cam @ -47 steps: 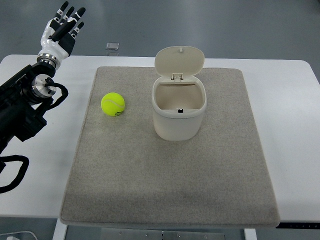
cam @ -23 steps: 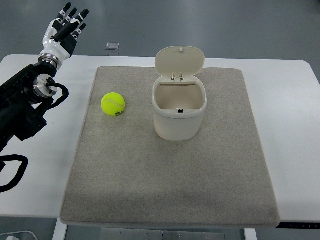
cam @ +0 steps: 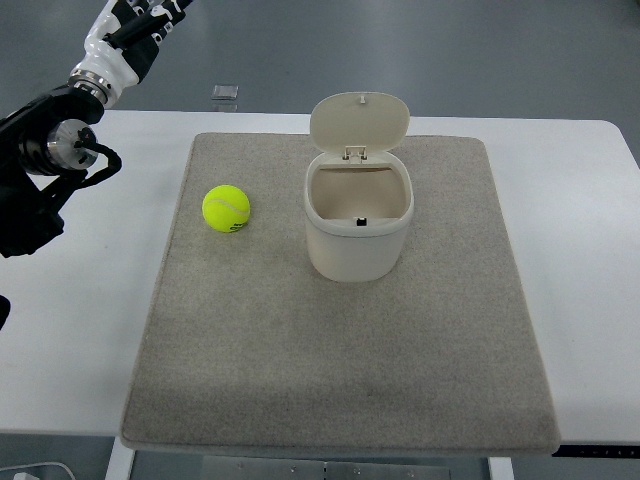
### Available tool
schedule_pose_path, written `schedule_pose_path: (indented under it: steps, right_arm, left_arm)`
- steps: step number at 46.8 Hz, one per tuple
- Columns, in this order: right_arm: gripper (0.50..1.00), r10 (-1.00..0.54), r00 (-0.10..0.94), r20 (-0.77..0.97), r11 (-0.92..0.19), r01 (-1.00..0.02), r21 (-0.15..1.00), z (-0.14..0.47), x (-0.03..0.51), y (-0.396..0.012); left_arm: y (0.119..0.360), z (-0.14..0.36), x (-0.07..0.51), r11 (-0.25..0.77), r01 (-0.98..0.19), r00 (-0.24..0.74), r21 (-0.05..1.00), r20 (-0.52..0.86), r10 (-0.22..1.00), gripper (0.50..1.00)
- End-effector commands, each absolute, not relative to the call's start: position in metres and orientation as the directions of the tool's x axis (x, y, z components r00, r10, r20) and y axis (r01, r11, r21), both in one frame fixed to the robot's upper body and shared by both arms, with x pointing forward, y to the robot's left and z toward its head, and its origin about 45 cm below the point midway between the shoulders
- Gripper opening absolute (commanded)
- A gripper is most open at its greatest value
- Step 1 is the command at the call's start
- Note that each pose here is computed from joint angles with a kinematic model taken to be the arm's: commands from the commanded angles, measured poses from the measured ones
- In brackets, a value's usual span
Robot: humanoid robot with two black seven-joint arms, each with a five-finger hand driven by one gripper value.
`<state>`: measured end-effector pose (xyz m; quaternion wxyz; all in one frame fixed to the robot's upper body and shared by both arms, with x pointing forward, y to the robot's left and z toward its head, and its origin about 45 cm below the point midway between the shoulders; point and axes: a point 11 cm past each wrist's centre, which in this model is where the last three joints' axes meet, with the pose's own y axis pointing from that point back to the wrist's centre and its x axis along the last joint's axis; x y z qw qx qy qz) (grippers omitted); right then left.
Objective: Put tennis ball into box with left hand
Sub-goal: 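Swing the left hand down and reach toward the tennis ball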
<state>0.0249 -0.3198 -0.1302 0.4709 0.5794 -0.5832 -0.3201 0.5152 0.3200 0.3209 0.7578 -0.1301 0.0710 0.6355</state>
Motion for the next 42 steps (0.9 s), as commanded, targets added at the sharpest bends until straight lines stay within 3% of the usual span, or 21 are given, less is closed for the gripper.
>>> schedule_pose_path:
  steps: [1,10,15,23,42]
  right_arm:
    - [0.938,-0.977,0.115,0.178,0.124,-0.374,0.919,-0.13,0.025,-0.32]
    - [0.938,-0.977,0.115,0.178,0.124,-0.374,0.919,-0.13,0.025,-0.32]
    - [0.938,-0.977,0.115,0.178,0.124,-0.374,0.919,-0.13,0.025,-0.32]
    - [0.938,-0.977,0.115,0.178,0.124,-0.374,0.919,-0.13,0.025,-0.32]
    - [0.938,-0.977,0.115,0.178,0.124,-0.374,0.919,-0.13,0.025,-0.32]
  left_arm:
    - [0.319,0.335,0.511,0.219,-0.971,0.234,-0.101,-0.184,0.955,0.99]
    - [0.31,0.352,0.49,0.362,-0.931,0.363,-0.041,-0.014,0.932,0.99]
    - [0.303,0.335,0.475,0.416,-0.906,0.42,0.084,0.045,0.906,0.99]
    - [0.312,0.293,0.464,0.375,-0.884,0.418,0.28,0.111,0.902,0.99]
    - [0.3,0.278,0.445,0.337,-0.845,0.456,0.416,0.229,0.86,0.986]
